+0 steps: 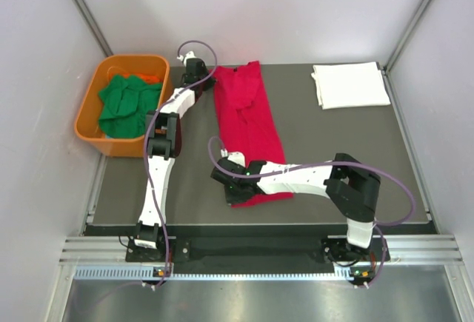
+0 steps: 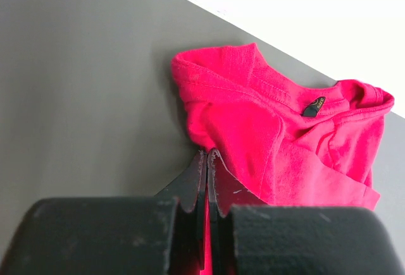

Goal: Fold and stack the t-shirts
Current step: Fold the tshirt

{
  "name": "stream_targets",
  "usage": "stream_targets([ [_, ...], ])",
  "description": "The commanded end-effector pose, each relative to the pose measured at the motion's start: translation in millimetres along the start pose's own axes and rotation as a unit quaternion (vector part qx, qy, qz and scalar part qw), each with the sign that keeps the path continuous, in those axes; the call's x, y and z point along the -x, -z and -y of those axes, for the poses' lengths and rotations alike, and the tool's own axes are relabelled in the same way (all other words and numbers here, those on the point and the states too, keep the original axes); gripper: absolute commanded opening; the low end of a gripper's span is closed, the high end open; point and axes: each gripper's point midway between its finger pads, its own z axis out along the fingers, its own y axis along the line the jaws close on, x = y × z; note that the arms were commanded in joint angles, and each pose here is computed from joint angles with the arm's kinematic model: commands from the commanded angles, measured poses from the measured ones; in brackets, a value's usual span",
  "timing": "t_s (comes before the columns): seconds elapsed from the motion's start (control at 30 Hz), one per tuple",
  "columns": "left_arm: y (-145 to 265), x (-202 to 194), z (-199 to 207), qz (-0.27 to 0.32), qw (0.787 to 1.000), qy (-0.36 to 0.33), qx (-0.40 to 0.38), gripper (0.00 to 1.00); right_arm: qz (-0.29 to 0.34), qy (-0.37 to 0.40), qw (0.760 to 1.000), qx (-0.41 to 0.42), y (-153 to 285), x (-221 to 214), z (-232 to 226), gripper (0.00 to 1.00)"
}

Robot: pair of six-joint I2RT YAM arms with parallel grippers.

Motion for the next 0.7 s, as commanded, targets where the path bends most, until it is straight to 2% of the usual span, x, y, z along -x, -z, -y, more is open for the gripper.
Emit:
stream_targets([
  [0.0,-0.9,30.1,18.4,0.044,0.998,0.006,-0.033,0.00,-0.003,0.004,1.000,0.022,-1.1,0.1,-20.4,0.00],
  [0.13,1.9,44.3,17.0,0.068,0.998,-0.002,-0.017,0.00,-0.001,0.005,1.000,0.028,-3.9,2.7,-25.5,0.00],
  [0.47,0.6,59.6,20.4,0.093,0.995,-0.035,-0.017,0.00,0.027,-0.049,0.998,0.032,-14.2,20.9,-36.9,0.00],
  [0.63,0.5,51.3,32.2,0.074,0.995,-0.031,-0.053,0.00,0.025,-0.058,0.997,0.038,-16.6,24.9,-41.6,0.02],
  [0.67,1.3,47.5,31.6,0.064,0.996,-0.032,-0.052,0.04,0.030,-0.058,0.997,0.042,-14.0,29.3,-44.6,0.04],
])
